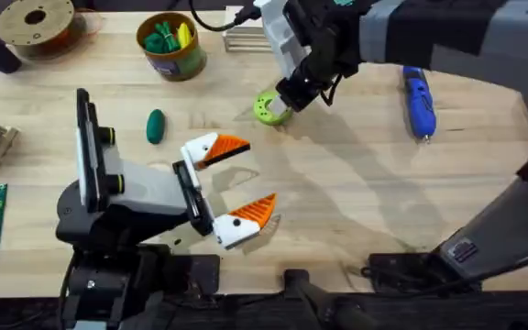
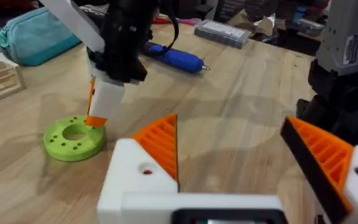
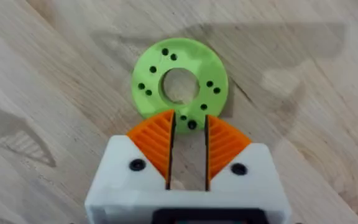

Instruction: Pick up the gripper from the table and insert it into the empty holder that is missing its gripper. Then pick up a screw, insert it into the mounting hole, and use the screwdriver to tighten it. Finally, clean up the table by picking up the vegetable and placing it into the bucket.

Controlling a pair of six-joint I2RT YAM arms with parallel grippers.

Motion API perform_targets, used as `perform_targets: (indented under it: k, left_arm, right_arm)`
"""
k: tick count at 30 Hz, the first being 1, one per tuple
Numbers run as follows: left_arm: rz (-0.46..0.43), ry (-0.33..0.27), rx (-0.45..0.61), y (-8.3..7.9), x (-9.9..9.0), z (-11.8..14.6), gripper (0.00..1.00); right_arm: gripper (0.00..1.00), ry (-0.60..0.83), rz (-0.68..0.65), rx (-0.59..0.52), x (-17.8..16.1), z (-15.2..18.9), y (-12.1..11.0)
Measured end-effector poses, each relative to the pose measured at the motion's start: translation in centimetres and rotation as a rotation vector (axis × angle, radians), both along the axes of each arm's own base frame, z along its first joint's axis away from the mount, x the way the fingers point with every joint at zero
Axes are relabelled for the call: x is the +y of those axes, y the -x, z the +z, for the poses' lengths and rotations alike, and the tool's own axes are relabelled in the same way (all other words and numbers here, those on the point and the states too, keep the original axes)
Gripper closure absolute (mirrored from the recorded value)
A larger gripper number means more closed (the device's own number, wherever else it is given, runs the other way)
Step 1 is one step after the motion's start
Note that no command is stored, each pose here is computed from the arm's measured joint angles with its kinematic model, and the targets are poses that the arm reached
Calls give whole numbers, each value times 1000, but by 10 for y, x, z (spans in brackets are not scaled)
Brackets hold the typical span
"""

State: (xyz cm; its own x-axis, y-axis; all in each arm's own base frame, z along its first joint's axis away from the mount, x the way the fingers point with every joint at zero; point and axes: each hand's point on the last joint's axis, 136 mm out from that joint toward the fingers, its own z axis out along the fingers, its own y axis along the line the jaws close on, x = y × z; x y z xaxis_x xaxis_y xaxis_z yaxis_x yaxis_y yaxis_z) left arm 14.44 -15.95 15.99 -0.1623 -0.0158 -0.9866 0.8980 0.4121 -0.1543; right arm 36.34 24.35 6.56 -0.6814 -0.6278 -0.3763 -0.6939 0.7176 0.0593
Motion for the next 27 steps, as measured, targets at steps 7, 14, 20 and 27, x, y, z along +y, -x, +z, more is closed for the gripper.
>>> perform_targets:
  k: [7, 14, 20, 27]
  left_arm:
    - [0, 0, 0, 0, 0, 0, 14]
    - [0, 0, 0, 0, 0, 0, 15]
    - [0, 0, 0, 0, 0, 0, 15]
    - [0, 0, 0, 0, 0, 0, 15]
  right_arm:
    - [731, 0, 0, 1, 0, 0, 0]
    - [730, 10, 2, 14, 0, -8, 1]
    - [730, 9, 3, 9, 1, -8, 0]
    - [995, 12, 12, 4, 2, -8, 0]
